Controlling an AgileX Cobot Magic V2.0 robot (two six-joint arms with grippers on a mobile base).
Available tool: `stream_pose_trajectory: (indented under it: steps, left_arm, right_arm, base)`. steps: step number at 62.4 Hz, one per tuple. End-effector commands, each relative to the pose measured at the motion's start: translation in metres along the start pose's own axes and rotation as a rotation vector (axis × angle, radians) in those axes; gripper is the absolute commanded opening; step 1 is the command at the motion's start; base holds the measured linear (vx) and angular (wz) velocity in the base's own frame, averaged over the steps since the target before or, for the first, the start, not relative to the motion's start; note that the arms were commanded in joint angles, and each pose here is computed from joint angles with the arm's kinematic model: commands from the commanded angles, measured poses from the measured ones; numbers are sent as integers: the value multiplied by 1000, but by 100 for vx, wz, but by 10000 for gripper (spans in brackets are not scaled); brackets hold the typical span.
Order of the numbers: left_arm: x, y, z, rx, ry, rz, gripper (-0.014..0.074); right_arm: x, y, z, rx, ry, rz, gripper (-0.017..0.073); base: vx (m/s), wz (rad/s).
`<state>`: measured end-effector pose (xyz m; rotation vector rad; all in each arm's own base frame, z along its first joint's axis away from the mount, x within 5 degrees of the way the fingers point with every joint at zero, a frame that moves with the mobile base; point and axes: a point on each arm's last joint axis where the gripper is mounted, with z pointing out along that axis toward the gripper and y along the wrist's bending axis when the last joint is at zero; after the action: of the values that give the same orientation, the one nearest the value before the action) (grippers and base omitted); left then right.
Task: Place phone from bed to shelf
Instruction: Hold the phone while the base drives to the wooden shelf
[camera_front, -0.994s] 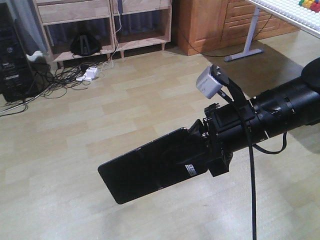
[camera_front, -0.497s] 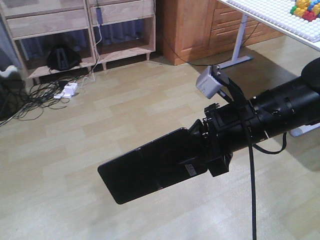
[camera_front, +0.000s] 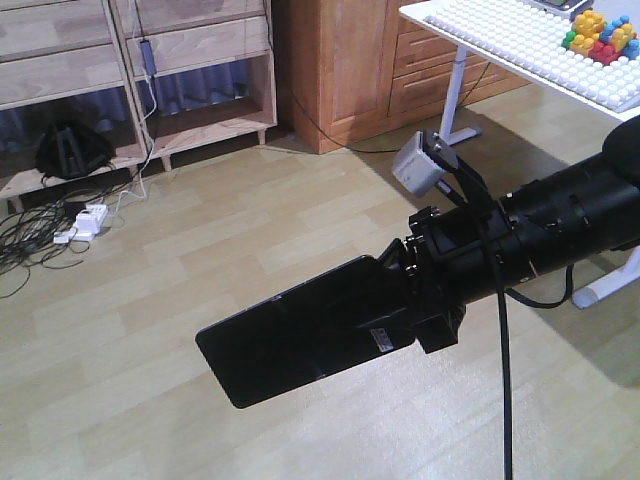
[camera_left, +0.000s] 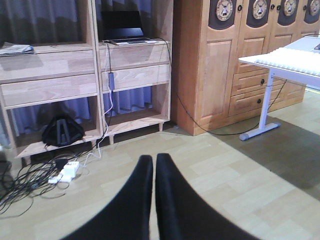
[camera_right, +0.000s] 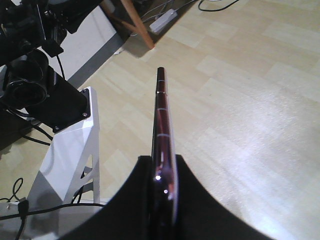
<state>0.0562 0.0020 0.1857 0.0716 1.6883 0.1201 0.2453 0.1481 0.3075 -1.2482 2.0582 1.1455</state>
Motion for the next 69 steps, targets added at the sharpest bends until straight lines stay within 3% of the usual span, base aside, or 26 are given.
stream_pose_trajectory:
  steps: [1,69]
  left_arm:
    - [-14,2,-3,-10,-107,-14,1]
    - [-14,2,-3,-10,-107,-14,1]
  right_arm:
    - [-13,20,-12,-78,-70,-27,-2]
    - [-13,20,-12,-78,-70,-27,-2]
  base:
    - [42,-8]
    - [42,-4]
